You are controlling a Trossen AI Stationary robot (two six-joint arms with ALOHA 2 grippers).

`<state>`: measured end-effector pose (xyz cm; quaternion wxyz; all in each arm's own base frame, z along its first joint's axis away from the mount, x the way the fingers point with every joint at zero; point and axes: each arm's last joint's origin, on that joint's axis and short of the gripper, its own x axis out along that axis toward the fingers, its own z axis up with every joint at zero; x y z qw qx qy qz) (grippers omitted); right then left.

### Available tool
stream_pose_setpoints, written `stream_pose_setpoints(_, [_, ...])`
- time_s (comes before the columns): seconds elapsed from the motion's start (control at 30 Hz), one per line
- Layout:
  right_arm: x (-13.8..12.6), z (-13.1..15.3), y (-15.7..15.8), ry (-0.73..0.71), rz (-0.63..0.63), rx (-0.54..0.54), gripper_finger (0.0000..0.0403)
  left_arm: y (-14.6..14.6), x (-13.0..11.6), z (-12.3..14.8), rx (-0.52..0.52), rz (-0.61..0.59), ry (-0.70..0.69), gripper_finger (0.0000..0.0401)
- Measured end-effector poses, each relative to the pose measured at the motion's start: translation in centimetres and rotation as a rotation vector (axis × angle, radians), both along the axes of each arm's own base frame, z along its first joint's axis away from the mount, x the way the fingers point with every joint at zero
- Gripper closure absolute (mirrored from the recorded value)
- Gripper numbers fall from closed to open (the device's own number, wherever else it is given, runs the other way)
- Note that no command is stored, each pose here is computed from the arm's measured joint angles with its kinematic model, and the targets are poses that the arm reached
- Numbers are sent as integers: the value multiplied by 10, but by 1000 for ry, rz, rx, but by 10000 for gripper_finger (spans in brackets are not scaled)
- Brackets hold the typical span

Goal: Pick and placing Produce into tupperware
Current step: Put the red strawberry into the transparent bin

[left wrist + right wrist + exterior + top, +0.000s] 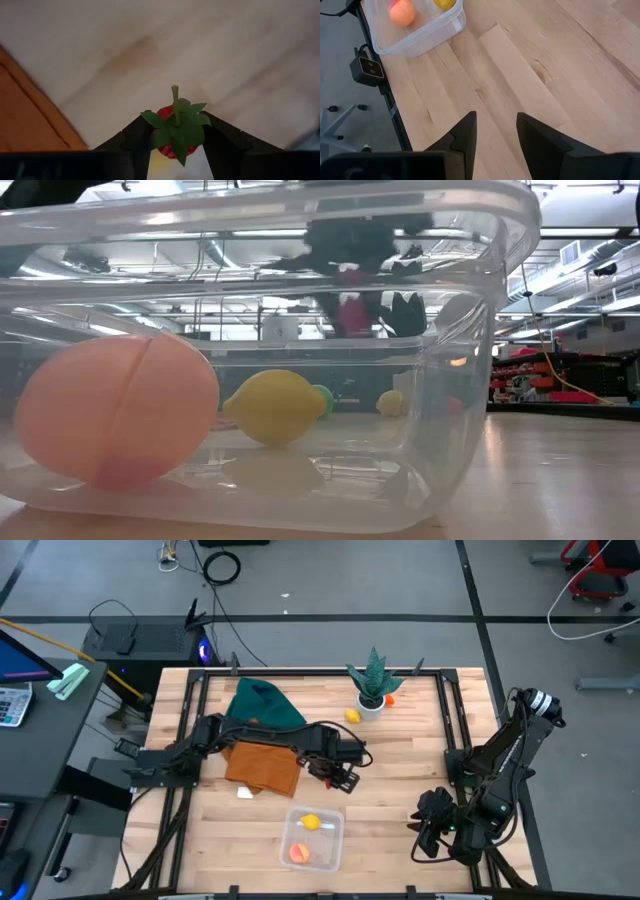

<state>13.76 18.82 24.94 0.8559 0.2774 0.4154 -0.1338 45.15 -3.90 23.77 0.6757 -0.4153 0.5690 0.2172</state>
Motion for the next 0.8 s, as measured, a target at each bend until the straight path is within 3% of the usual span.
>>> stream_pose_setpoints(0.23, [0,0,0,1,1,0,295,-35,-1,36,-35,-86,-78,243])
stream_pose_setpoints(0.47, [-2,0,1,4,10,2,295,-86,-15,40,-57,-112,-48,241])
stream_pose_setpoints(0.8, [-8,0,6,8,45,6,295,-138,-34,39,-8,46,-25,244])
